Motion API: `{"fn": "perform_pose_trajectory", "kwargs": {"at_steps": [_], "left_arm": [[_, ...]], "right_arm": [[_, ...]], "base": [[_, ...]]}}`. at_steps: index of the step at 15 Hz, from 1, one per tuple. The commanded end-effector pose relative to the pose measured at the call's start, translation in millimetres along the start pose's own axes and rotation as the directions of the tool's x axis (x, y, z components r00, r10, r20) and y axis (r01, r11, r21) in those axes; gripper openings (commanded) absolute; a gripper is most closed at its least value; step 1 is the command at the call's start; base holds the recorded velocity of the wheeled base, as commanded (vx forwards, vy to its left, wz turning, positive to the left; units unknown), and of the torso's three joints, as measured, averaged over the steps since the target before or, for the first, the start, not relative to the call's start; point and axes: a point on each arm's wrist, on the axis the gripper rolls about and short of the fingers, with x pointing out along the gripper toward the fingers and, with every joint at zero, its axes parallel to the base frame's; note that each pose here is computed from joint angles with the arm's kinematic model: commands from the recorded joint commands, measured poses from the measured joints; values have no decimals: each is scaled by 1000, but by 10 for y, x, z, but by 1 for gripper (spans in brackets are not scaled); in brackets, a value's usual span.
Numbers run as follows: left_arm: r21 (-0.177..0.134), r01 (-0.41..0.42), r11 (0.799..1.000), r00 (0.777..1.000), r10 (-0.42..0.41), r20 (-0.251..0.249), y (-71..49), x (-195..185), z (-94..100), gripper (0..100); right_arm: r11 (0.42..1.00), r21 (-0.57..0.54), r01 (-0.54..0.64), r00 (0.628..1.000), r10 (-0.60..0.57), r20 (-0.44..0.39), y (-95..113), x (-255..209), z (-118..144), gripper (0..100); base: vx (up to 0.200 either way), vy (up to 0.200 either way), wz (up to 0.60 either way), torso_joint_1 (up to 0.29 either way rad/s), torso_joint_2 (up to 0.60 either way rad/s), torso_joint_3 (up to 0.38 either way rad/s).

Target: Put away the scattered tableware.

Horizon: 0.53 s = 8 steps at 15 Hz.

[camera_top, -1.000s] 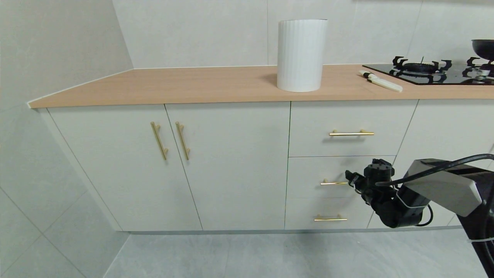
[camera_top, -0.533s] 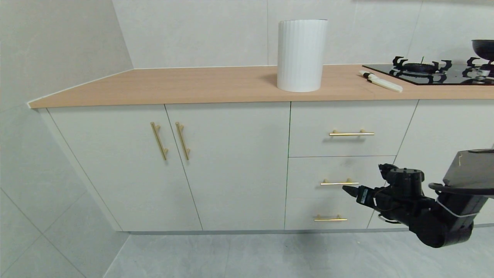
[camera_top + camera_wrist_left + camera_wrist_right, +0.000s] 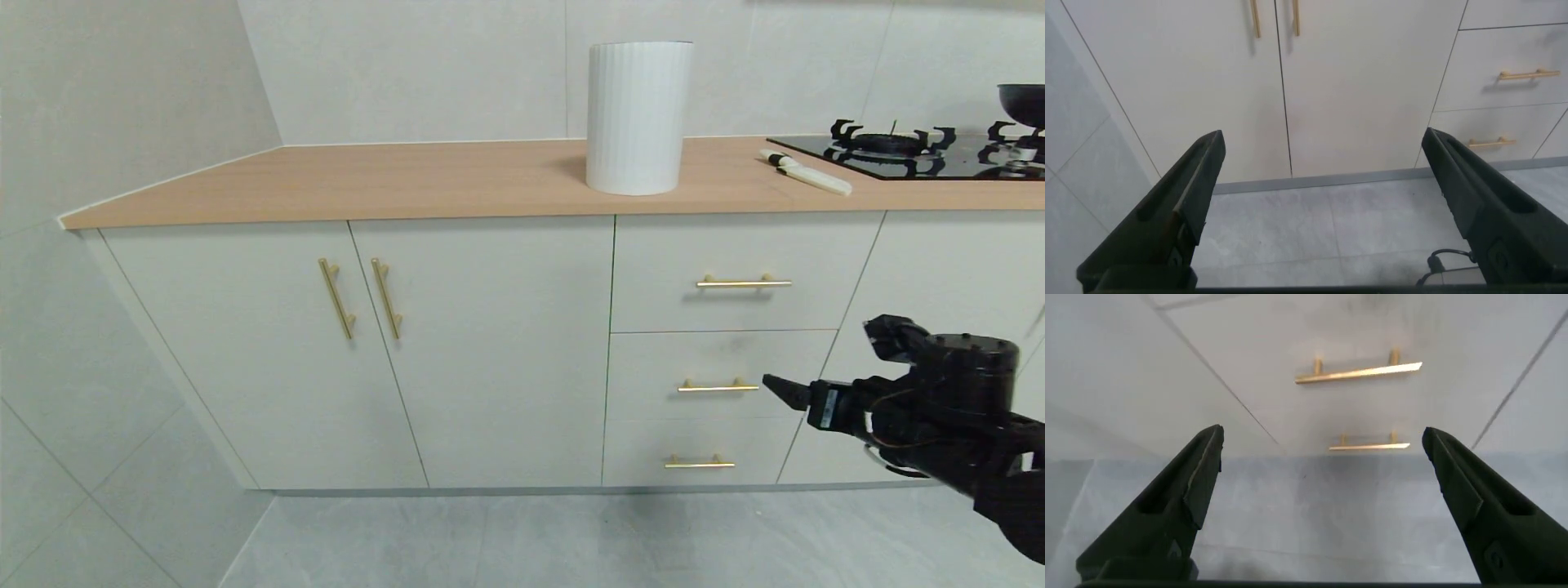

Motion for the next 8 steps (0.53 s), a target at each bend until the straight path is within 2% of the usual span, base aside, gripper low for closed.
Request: {"fn": "perform_pose_trajectory", "kwargs": {"at_steps": [1,5,7,8], "left_arm": [[0,0,1000,1000,0,0,0,0,0,100],[0,0,1000,1000,0,0,0,0,0,100],[0,0,1000,1000,0,0,0,0,0,100],[0,0,1000,1000,0,0,0,0,0,100]], "right_arm": [[996,-52,73,986,-64,155,2,-578,244,100],[993,-65,99,964,-79,255,9,-1124,248,100],[985,-107,138,934,-94,345,28,-1341,340,100],[974,-126,188,906,-123,404,35,-1500,394,100]], "base": [[0,0,0,0,0,0],[0,0,0,0,0,0],[0,0,0,0,0,0],[0,0,0,0,0,0]]}}
